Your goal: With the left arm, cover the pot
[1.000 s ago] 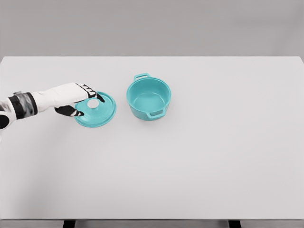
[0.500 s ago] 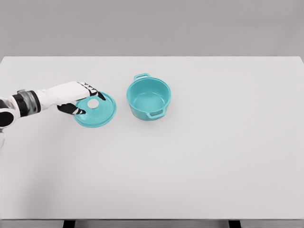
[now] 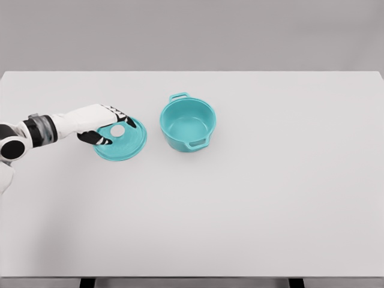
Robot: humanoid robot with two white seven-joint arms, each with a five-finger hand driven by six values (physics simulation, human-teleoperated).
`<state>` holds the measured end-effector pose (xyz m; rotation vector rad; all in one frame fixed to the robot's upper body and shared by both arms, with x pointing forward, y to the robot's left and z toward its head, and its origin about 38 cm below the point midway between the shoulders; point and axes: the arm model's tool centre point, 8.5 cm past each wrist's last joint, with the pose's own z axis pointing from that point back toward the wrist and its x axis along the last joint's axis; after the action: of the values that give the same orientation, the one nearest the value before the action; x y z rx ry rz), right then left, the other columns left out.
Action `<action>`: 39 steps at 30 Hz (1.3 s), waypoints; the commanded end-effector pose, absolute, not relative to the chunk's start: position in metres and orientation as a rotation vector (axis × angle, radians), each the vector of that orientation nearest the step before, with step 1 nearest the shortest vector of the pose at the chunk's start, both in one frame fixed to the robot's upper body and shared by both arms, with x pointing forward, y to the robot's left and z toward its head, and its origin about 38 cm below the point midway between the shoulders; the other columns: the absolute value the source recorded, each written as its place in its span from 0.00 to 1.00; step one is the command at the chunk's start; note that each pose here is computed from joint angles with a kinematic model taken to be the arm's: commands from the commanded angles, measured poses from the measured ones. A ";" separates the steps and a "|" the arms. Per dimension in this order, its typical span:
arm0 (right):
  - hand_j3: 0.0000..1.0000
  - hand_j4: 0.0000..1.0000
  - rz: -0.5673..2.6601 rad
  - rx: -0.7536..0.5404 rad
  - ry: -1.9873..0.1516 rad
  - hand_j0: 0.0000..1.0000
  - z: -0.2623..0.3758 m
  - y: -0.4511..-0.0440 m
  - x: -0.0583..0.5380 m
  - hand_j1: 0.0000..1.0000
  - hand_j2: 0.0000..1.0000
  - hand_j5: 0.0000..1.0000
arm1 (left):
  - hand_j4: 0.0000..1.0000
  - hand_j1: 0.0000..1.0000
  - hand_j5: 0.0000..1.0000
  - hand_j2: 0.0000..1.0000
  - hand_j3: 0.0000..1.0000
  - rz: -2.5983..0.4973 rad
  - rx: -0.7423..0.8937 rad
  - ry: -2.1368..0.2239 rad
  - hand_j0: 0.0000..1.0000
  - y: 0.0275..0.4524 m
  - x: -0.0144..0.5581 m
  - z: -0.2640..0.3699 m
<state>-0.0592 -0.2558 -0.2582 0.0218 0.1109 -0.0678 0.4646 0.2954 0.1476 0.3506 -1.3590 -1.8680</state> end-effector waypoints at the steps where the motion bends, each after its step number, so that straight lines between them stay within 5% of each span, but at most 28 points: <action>1: 1.00 1.00 -0.069 0.022 0.111 1.00 -0.258 -0.256 -0.059 1.00 1.00 1.00 | 0.76 0.76 0.76 0.76 0.76 -1.862 0.349 -1.357 0.76 0.296 0.465 0.146; 39: 1.00 1.00 -0.068 0.022 0.111 1.00 -0.258 -0.256 -0.059 1.00 1.00 1.00 | 0.59 0.59 0.59 0.59 0.59 -1.862 0.342 -1.337 0.59 0.292 0.467 0.138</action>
<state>-0.0592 -0.2558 -0.2582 0.0218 0.1109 -0.0680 0.4666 0.2919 0.1363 0.3430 -1.3292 -1.8699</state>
